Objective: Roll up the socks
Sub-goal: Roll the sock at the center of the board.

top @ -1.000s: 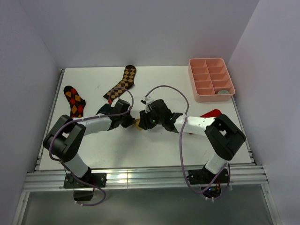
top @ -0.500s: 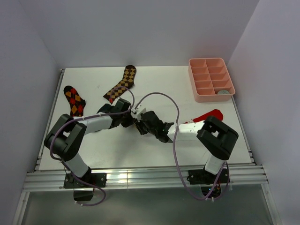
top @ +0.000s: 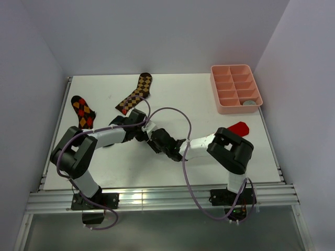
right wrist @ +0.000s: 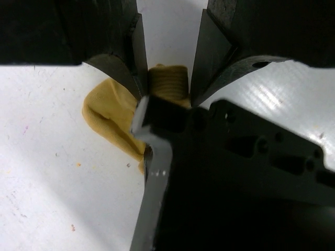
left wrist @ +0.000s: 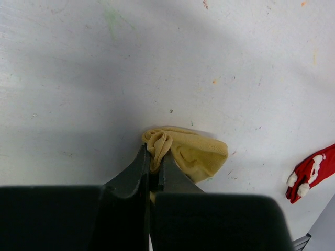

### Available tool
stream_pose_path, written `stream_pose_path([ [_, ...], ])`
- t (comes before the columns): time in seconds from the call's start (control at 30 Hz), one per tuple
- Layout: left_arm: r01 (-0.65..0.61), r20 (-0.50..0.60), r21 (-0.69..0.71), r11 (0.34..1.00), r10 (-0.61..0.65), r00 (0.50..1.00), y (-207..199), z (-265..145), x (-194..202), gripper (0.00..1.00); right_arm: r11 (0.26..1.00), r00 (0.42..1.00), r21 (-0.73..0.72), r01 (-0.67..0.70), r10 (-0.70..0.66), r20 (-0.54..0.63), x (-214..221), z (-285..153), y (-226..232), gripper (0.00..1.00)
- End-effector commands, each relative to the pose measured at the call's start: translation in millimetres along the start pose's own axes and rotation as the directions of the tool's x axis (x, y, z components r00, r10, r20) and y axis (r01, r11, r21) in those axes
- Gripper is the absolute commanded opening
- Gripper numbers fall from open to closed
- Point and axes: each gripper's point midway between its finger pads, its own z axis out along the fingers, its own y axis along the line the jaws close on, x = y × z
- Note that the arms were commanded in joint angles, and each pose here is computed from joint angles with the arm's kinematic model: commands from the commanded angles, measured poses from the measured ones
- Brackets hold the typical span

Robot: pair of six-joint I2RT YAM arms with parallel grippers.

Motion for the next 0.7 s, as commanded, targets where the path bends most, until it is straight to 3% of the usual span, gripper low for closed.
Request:
stream_pose_path([
  [0.0,-0.019,-0.019,0.039,0.999,0.020,1.000,-14.2,-1.5,0.3,0.00,0.999,0.999,0.022,0.043,-0.043,-0.008,-3.2,8.5,4.8,0.45],
  [0.1,-0.018,-0.017,0.048,0.999,0.018,1.000,-16.2,-1.7,-0.2,0.00,0.998,0.998,0.045,0.053,-0.051,-0.040,5.7,10.7,2.2,0.42],
  [0.2,-0.020,-0.009,0.061,0.998,0.021,1.000,-19.3,-2.3,-2.0,0.02,0.998,0.997,0.033,0.054,-0.051,-0.060,10.0,9.0,3.9,0.27],
  [0.23,-0.021,-0.020,0.070,0.997,0.022,1.000,-20.0,-3.0,-0.1,0.05,0.998,0.997,0.029,0.052,-0.050,-0.066,10.3,7.7,4.5,0.17],
  [0.33,-0.017,-0.012,0.077,0.997,0.018,1.000,-19.7,-5.0,-1.7,0.19,0.999,0.995,-0.008,0.045,-0.045,-0.088,11.5,3.9,7.5,0.02],
  [0.6,0.011,0.053,0.091,0.996,-0.016,0.998,-17.3,-16.6,-18.9,0.61,0.973,0.977,-0.192,-0.126,0.088,-0.196,13.2,-2.7,16.1,0.00],
  [0.67,0.023,0.067,0.093,0.995,-0.029,0.997,-16.0,-18.7,-23.7,0.64,0.951,0.967,-0.249,-0.181,0.125,-0.223,11.1,-7.5,19.8,0.00],
])
